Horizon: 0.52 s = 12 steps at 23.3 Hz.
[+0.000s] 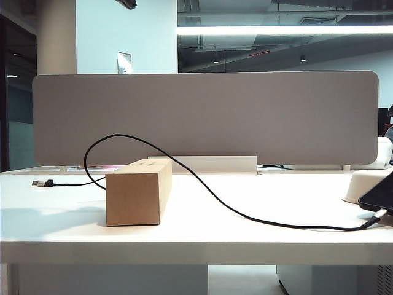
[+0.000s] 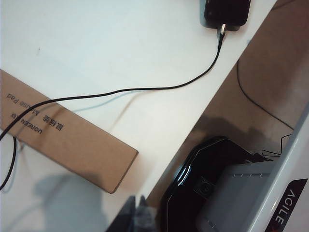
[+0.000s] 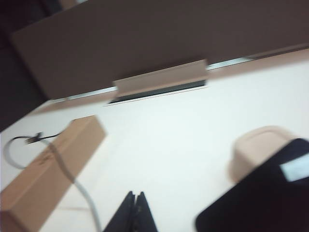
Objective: Pick up the charging cable and the phone, plug the charging cable into the charging port on the phone, and finally place them back on the table.
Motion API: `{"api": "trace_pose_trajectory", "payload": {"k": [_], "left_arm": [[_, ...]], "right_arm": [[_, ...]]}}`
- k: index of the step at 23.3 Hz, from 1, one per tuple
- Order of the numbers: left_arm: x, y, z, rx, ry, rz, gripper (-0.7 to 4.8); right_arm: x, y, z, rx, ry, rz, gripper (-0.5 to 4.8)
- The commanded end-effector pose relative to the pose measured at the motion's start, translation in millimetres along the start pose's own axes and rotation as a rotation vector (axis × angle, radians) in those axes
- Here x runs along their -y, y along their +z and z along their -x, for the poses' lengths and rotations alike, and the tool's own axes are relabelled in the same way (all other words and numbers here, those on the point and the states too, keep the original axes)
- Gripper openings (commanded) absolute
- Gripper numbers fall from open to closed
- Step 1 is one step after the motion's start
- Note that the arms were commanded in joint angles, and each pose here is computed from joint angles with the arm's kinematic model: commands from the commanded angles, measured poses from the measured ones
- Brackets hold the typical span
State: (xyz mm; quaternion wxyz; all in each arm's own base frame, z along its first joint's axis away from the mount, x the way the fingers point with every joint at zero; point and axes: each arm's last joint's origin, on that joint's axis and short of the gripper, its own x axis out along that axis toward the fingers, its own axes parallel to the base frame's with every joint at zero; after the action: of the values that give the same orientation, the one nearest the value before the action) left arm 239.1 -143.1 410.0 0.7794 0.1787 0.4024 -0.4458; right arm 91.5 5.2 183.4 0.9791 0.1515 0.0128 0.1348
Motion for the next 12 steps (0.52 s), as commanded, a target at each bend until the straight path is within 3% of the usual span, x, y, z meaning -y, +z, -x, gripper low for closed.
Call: {"api": "trace_pose_trajectory", "payload": {"k": [1, 4, 8, 12], "left_arm": [[1.0, 0, 2, 0.007, -0.004, 0.002, -0.06], [1.0, 0, 2, 0.006, -0.005, 0.002, -0.06], [1.2, 0, 2, 0.002, -0.006, 0.003, -0.06], [1.3, -1, 2, 0.001, -0.007, 0.004, -0.06]], "right_arm": [[-4, -2, -2, 0.02, 0.021, -0.007, -0.02], [-7, -8, -4, 0.021, -0.016, 0.011, -0.02], [-10, -12, -5, 0.015, 0.021, 0.085, -0.02], [-6, -16, -7, 0.026, -0.054, 0.095, -0.02]]}}
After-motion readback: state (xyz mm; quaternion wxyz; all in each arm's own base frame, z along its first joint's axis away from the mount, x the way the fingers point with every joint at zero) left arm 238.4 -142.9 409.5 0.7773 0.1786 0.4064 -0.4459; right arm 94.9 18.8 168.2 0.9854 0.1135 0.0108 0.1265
